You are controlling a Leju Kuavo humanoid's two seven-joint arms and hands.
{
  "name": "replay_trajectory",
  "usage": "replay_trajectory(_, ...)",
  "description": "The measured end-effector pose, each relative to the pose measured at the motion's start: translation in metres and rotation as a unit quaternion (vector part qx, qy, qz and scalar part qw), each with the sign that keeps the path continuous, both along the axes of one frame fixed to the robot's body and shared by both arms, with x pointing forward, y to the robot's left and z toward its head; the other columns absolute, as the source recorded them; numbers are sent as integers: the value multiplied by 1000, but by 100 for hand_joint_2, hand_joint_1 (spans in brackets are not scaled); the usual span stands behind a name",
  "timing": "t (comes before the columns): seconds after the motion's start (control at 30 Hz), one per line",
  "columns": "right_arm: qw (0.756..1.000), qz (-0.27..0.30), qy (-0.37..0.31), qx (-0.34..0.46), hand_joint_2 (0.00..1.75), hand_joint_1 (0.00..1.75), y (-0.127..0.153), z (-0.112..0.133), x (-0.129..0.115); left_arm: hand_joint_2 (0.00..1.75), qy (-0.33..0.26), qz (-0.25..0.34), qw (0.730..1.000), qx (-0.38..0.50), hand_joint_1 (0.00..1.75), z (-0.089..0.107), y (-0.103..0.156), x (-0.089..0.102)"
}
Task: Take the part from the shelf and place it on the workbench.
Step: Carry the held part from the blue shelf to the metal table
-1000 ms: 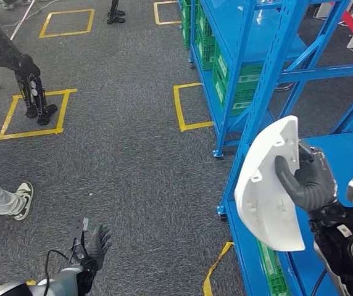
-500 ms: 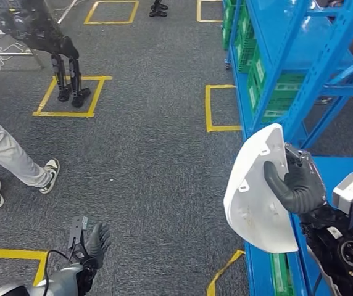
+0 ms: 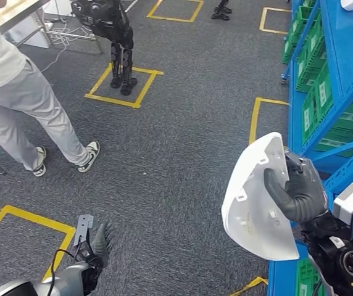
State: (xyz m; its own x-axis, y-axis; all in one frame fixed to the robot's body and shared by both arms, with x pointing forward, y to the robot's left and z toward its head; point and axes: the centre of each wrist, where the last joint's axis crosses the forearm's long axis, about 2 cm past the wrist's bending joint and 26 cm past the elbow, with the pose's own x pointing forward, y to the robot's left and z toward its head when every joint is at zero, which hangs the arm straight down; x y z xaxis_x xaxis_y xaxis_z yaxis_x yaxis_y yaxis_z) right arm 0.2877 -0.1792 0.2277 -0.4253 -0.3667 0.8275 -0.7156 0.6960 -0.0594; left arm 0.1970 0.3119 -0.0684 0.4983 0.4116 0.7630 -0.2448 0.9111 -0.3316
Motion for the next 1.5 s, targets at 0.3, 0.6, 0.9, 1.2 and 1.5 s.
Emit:
replay_trajectory(0.3, 1000, 0, -5, 3, 175, 175, 0, 0, 0, 0, -3, 0, 1000, 7, 0, 1, 2, 1)
replay_trajectory(0.6, 1000, 3, -8, 2, 175, 175, 0, 0, -1, 0, -4, 7, 1000, 1, 0, 1, 3, 3)
replay_trajectory(0.9, 1000, 7, -15, -3, 175, 175, 0, 2, 0, 0, -1, 7, 1000, -10, 0, 1, 2, 3)
replay_trajectory(1.2, 1000, 6, -25, -8, 175, 175, 1, 10, 4, 0, 0, 1, 1000, 0, 0, 0, 4, 0)
replay_trajectory(1.5, 1000, 3, -21, -13, 175, 175, 1, 12, 3, 0, -2, 2, 1000, 8, 0, 1, 4, 3)
